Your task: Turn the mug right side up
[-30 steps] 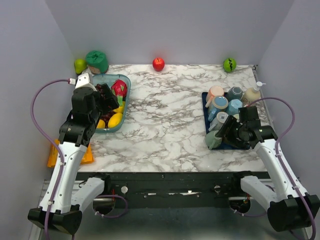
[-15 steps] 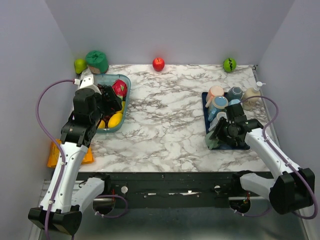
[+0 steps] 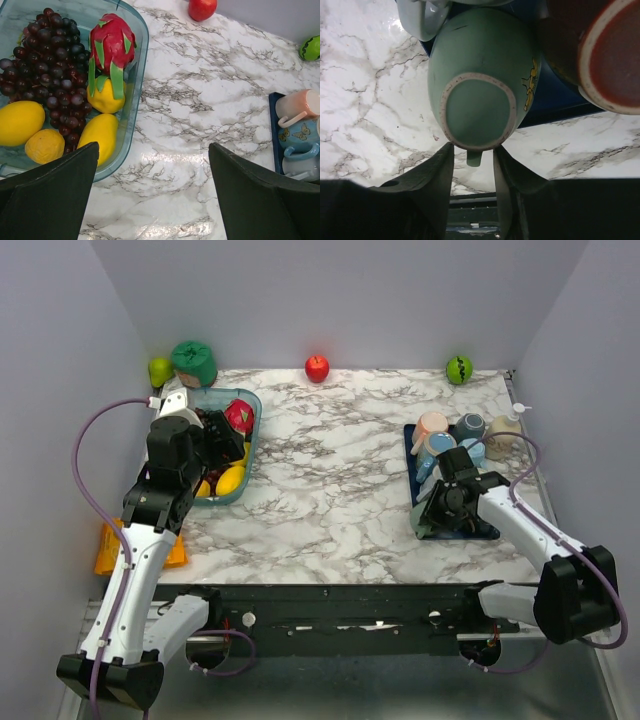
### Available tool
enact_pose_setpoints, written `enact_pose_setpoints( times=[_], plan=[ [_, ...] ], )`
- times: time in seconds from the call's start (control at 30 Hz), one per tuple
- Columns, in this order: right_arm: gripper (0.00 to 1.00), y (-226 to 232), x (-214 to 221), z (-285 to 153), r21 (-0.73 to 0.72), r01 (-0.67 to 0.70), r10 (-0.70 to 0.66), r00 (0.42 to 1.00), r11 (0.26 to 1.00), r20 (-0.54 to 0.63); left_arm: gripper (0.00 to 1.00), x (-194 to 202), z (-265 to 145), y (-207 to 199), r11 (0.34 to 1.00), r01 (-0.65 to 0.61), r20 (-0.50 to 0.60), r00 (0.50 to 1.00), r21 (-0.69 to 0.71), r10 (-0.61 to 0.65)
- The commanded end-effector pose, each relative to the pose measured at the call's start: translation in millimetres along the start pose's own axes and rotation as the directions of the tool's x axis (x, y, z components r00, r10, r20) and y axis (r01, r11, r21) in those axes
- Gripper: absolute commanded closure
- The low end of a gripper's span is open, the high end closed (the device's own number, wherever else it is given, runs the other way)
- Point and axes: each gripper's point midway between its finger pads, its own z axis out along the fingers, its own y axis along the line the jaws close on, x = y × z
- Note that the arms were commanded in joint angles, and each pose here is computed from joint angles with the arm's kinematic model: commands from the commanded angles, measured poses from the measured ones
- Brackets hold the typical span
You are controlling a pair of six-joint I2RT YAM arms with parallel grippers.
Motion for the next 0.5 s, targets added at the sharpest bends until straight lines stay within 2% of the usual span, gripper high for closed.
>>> enact_pose_setpoints(
  times=[0.0,0.07,0.17,0.27,0.47],
  plan=[
    [0.59,-1,-5,8,0.027,-0.006,0.005,1.000,1.000,0.025,0.01,-2,2,0,1.000,-0.005,0.013,1.000,0.005,0.004],
    [0.65,-2,-4,10,0.032,-0.004,0.003,1.000,0.999,0.021,0.01,-2,3,1,1.000,-0.006,0.011,1.000,0.001,0.006],
    [0.78,-1,-4,10,0.030,0.000,-0.001,1.000,1.000,0.021,0.01,-2,2,2,1.000,-0.008,0.014,1.000,-0.003,0.008],
    [0.99,0,-3,10,0.028,0.003,-0.004,1.000,1.000,0.019,0.01,-1,2,3,1.000,-0.008,0.016,1.000,-0.005,0.008],
    [1.00,11,-2,-4,-0.030,0.035,-0.034,0.999,0.999,0.026,0.01,2,0,1,1.000,0.001,0.002,1.000,0.003,-0.001]
  ],
)
